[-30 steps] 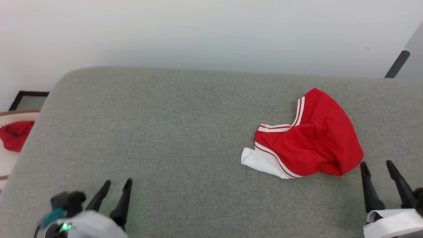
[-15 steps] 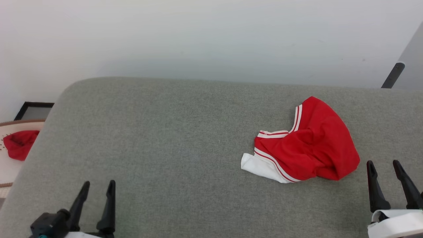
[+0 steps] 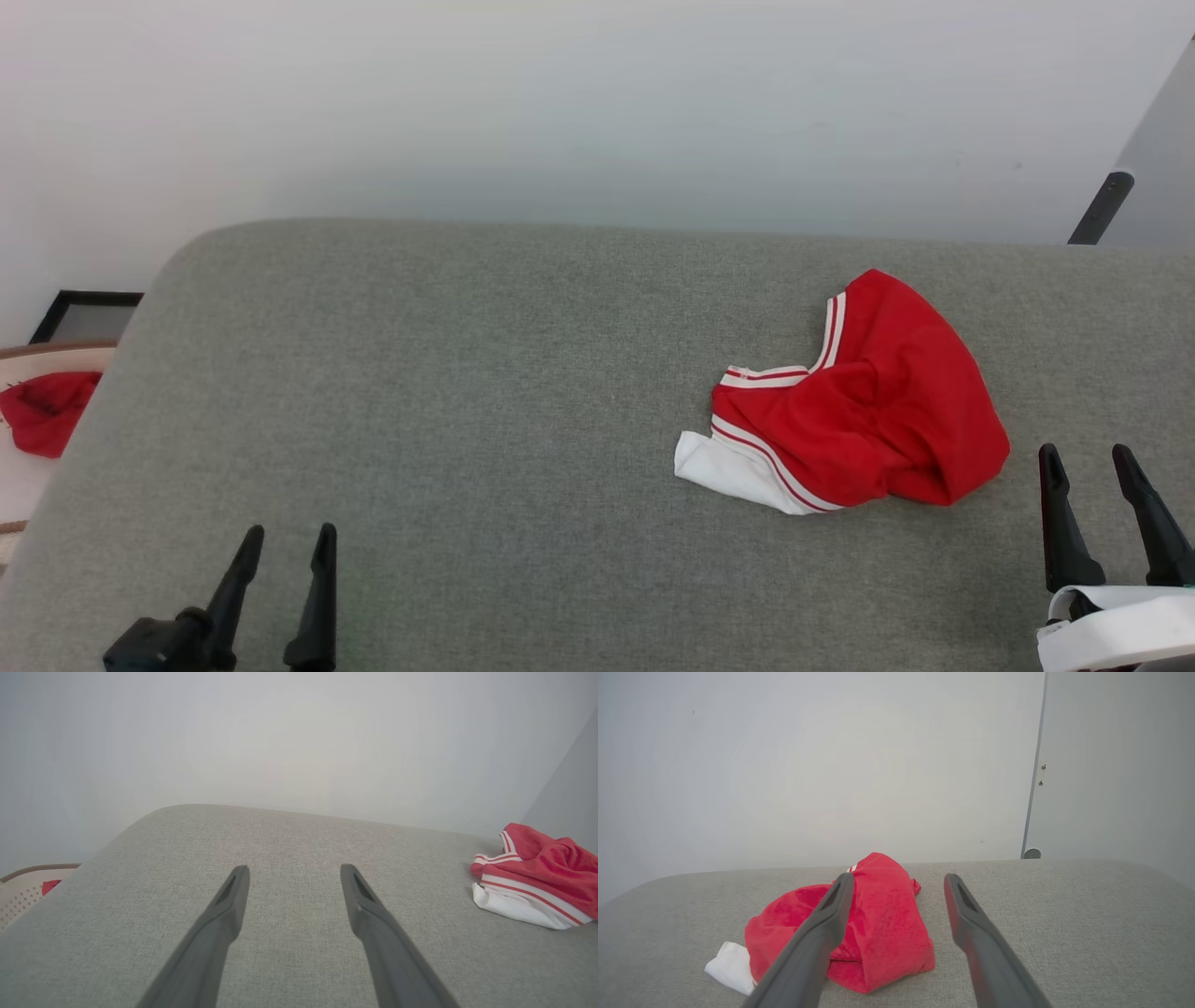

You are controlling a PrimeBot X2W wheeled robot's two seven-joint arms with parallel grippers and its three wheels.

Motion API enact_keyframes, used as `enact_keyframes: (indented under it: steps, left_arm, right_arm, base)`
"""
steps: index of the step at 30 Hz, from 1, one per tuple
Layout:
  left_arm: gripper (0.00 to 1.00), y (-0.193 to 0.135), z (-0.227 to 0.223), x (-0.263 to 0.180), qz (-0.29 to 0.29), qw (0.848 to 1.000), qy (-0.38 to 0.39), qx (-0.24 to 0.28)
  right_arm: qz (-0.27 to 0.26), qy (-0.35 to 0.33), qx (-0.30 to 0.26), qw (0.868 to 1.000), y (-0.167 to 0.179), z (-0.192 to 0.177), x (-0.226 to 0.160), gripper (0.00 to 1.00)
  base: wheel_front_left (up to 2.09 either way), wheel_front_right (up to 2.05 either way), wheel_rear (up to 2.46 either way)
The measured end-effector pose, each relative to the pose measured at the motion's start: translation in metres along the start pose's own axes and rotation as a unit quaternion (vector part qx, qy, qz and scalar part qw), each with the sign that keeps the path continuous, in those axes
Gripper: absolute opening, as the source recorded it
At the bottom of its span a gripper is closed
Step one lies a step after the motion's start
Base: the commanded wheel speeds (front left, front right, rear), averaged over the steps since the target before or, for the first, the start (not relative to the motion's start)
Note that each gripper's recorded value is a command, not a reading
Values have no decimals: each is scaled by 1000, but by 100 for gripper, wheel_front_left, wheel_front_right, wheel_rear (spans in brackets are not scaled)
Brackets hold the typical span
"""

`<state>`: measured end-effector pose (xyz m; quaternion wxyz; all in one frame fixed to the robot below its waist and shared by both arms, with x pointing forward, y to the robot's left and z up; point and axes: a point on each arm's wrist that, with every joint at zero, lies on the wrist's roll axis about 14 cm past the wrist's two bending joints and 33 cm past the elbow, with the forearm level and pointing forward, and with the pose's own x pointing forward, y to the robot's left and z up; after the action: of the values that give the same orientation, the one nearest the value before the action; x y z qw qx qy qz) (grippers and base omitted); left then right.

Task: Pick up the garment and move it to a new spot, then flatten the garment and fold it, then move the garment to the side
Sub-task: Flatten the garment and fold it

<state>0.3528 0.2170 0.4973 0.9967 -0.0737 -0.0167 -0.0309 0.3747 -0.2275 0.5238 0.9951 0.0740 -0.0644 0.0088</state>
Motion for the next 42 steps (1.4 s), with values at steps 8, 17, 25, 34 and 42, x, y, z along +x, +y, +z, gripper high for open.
enact_keyframes:
  steps: [8,17,25,34,42]
  left_arm:
    - [100,-2,-3,3,-5,1000,4,6]
    - [100,-16,1,19,-30,1000,-5,5]
    - [100,-60,11,85,-132,989,51,41]
    - [100,-130,-54,108,-267,894,357,36]
    - [100,-190,-78,109,-341,818,463,12]
  right_arm:
    - [-4,1,2,1000,-1,-2,1,100]
    - [-3,-3,5,1000,1,0,6,100]
    - [-17,-7,14,1000,-4,-1,14,100]
    - [-44,1,18,999,-18,-9,20,100]
    - [-70,8,18,997,-31,-15,17,100]
  base:
    - [0,0,0]
    - [0,0,0]
    - [0,0,0]
    - [0,0,0]
    - [0,0,0]
